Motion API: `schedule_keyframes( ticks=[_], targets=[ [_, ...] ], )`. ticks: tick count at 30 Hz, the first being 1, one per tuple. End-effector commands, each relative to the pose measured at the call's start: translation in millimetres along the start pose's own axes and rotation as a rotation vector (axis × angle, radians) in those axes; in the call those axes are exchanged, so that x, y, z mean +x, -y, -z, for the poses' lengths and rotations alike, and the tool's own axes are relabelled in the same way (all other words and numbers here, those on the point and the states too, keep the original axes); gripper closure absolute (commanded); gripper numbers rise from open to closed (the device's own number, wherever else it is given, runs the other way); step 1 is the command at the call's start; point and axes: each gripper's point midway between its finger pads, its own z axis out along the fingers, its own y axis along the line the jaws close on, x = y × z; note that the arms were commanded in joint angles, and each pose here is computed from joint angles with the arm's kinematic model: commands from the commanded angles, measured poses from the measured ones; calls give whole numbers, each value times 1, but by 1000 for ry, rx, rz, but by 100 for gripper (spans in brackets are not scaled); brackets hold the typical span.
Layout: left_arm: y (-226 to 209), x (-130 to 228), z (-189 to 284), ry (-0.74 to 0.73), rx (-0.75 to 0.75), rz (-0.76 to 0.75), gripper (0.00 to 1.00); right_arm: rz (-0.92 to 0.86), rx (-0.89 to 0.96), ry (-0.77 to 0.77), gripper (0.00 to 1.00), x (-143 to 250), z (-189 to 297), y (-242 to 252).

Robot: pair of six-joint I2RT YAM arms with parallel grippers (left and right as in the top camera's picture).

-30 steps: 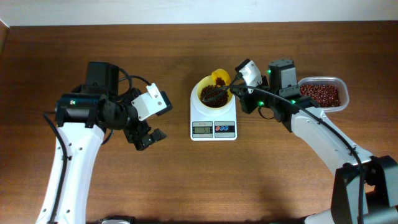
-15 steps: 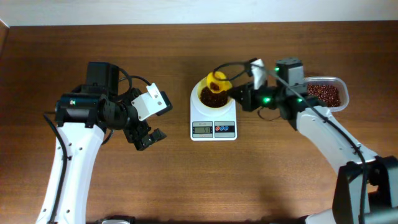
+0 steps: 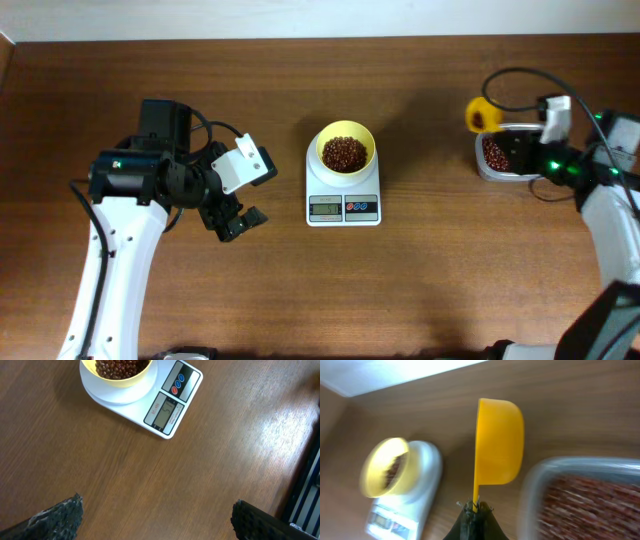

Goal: Scoop item into bowl and weigh 50g on scale

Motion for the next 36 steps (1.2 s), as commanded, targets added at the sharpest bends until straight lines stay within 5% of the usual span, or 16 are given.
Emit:
schedule_keyframes(
  ticks=[1, 9, 14, 17, 22, 29, 36],
  targets=[
    [1, -8, 7, 31, -13, -31, 1, 82, 328, -16, 96, -4, 33, 51],
    [1, -8, 7, 31, -13, -31, 1, 290, 785, -216, 96, 6, 46, 85],
    [1, -8, 7, 30, -13, -30, 1, 328, 788, -212, 96, 1, 41, 72],
    [1, -8, 7, 30, -13, -30, 1, 350, 596, -107, 96, -15, 34, 32],
    [1, -8, 7, 31, -13, -31, 1, 488, -280, 159, 96, -36, 41, -148],
    [1, -8, 7, 31, -13, -31, 1, 570, -363, -59, 96, 22, -50, -198],
    [1, -8, 7, 31, -13, -31, 1, 815, -181, -157, 96, 58, -110, -205]
  ],
)
